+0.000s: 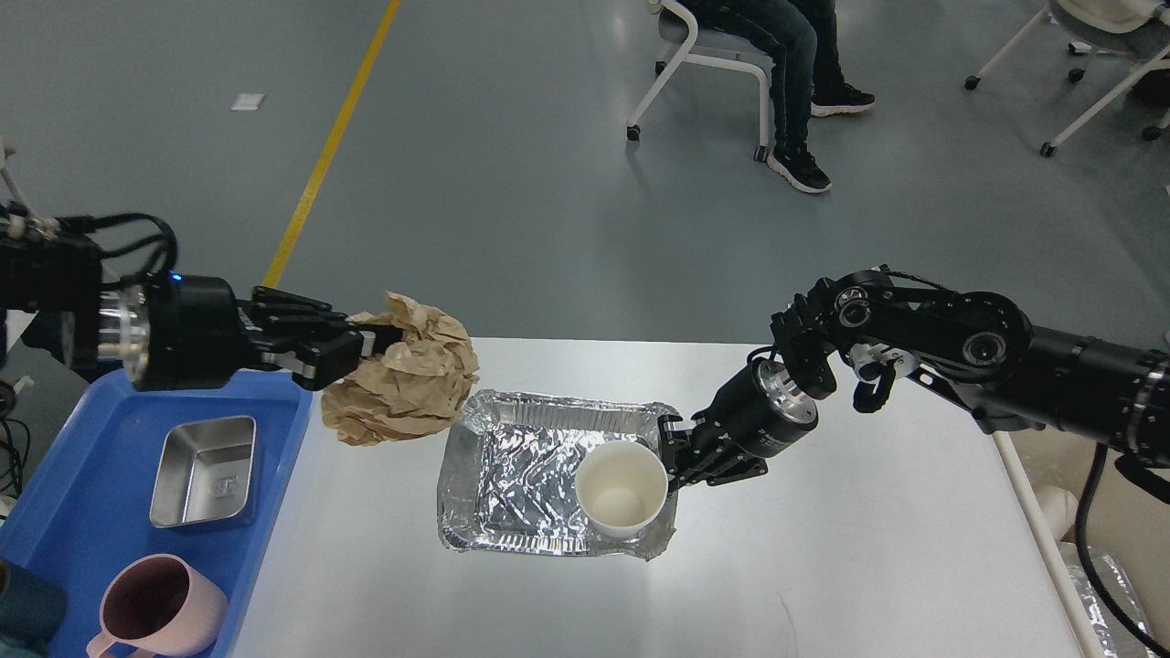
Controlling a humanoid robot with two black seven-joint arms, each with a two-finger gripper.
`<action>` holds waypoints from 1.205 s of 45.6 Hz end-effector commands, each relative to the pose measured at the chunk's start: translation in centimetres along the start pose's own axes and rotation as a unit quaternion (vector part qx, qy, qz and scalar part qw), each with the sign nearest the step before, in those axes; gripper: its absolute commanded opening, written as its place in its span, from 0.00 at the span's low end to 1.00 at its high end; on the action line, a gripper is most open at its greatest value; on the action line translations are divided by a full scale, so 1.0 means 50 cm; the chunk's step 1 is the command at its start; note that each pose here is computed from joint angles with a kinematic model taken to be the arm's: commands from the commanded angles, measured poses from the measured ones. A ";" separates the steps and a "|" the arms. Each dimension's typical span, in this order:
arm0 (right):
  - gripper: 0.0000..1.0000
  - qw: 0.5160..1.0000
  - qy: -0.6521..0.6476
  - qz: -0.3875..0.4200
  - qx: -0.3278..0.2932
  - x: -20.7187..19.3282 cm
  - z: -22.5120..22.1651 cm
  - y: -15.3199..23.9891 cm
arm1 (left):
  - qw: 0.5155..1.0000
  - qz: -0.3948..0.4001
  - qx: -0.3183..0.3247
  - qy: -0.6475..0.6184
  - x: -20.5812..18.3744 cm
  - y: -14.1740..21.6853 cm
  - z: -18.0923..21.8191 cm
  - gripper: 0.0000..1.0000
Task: Tidy desktop
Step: 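Carry the crumpled paper over the foil tray and release it, then raise the left gripper and carry the foil tray toward the white bin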
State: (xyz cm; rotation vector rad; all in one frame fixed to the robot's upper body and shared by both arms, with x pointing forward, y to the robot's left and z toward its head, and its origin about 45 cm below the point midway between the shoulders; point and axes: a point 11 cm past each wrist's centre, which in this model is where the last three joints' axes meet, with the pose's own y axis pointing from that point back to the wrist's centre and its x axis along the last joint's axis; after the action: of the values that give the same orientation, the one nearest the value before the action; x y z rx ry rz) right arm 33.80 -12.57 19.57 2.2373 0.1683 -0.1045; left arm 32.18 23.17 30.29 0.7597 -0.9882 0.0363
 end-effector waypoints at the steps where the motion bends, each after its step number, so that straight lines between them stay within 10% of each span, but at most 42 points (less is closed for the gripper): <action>1: 0.00 1.000 0.000 0.000 0.000 0.000 -0.001 0.001 | 0.999 -0.012 -0.036 -0.007 -0.005 -0.065 0.037 0.00; 16: 0.00 1.000 0.000 0.000 0.000 0.000 -0.001 0.002 | 0.999 -0.029 -0.041 -0.020 -0.023 -0.116 0.057 0.07; 22: 0.00 1.000 -0.001 0.001 0.000 0.000 0.002 0.005 | 0.999 -0.033 -0.033 -0.011 -0.032 -0.125 0.043 0.78; 24: 0.00 1.000 -0.001 0.002 0.000 0.000 0.002 0.005 | 0.999 -0.032 -0.039 -0.007 -0.034 -0.135 0.048 0.87; 55: 0.00 1.000 -0.012 0.008 0.011 0.003 0.010 0.012 | 0.960 0.182 -0.083 0.198 0.087 -0.028 -0.035 0.97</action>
State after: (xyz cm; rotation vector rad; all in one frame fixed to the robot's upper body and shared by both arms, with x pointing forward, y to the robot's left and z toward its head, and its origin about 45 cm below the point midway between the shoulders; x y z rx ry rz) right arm 33.85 -13.21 19.46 2.2477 0.1490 -0.1248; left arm 35.24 19.74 31.24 0.4599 -0.7897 0.2791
